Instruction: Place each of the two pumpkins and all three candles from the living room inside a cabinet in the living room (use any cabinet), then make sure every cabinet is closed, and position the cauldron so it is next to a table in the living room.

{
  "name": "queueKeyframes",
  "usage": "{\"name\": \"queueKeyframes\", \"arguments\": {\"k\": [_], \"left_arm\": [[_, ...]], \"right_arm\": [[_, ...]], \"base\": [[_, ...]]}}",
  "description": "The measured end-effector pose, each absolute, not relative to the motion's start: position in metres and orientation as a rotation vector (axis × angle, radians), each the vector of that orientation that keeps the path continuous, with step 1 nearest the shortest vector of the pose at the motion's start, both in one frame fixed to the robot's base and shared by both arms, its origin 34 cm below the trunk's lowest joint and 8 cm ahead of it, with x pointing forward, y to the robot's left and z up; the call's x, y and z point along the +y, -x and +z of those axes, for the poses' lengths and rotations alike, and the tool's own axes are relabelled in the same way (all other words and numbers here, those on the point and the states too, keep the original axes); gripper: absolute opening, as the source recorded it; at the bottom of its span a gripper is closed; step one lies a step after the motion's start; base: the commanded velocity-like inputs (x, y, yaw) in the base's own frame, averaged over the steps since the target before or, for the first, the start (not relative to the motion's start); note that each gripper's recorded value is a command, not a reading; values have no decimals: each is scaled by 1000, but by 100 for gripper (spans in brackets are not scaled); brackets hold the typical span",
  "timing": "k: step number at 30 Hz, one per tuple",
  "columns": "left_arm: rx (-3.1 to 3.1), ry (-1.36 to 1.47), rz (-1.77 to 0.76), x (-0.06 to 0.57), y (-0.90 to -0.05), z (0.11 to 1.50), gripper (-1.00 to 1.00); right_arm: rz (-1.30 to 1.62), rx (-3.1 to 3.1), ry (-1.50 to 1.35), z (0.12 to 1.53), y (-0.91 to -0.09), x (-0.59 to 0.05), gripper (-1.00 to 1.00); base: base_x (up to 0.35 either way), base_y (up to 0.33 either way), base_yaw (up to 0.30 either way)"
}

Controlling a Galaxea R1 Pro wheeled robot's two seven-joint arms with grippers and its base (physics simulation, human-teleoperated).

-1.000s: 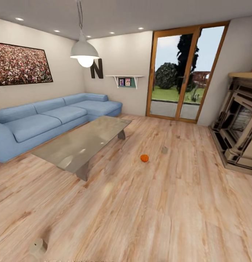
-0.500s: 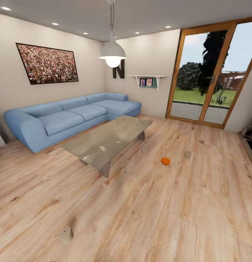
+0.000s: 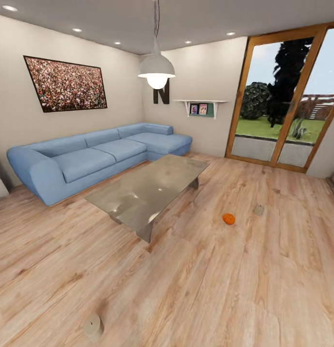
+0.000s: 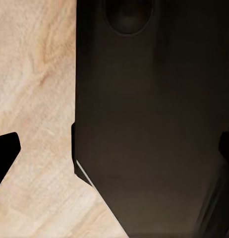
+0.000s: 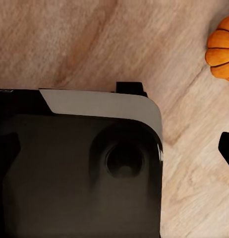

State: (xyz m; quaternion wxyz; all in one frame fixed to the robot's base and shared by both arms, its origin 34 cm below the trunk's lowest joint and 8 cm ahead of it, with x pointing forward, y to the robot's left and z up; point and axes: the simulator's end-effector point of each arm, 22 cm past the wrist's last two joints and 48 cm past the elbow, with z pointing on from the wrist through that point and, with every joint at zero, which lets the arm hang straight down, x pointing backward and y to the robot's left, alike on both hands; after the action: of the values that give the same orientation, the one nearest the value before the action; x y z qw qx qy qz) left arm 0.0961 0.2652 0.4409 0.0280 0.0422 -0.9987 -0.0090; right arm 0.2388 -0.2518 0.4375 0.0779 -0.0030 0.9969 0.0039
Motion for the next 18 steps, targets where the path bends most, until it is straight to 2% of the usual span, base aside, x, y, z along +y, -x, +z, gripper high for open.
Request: {"name": "queueKeyframes", "arguments": {"k": [18], "left_arm": [[-3083,-130,-28,265,-96,441,100]], "right_arm": [[16,2986,9,437,-239,-251,100]], "base": [[283,149,-280]]}}
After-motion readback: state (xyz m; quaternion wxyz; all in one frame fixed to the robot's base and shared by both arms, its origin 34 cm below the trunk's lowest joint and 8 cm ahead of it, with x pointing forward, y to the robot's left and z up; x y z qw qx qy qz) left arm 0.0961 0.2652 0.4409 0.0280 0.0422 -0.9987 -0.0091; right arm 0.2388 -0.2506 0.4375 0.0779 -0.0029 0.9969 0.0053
